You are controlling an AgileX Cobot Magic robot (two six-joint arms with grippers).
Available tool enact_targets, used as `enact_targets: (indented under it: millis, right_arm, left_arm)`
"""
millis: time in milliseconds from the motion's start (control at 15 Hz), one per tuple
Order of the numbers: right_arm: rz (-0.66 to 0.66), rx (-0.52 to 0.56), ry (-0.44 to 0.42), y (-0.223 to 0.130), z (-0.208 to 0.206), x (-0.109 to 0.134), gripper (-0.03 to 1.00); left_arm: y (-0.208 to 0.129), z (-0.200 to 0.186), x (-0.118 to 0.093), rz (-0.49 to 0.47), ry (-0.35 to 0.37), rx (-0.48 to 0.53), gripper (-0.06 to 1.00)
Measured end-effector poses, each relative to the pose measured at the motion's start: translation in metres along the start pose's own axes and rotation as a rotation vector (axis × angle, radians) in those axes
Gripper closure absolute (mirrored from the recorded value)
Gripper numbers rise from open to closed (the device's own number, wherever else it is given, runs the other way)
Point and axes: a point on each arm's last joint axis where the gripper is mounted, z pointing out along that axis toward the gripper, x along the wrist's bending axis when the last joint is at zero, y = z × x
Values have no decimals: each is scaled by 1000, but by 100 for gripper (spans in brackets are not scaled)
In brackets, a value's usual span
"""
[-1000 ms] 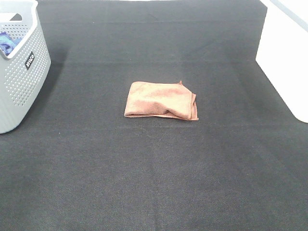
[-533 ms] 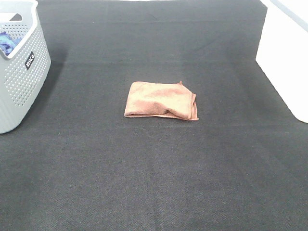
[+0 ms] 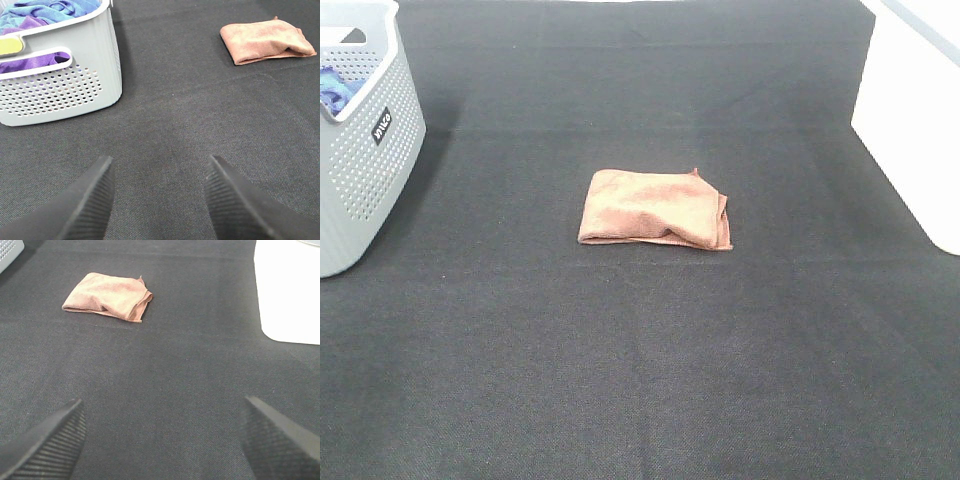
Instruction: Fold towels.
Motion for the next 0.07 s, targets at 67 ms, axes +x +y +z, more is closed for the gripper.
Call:
enact_targets:
  millis: [67]
  right_arm:
    - [0, 0, 0, 0, 0, 0, 18]
  left_arm:
    - [0, 0, 0, 0, 0, 0, 41]
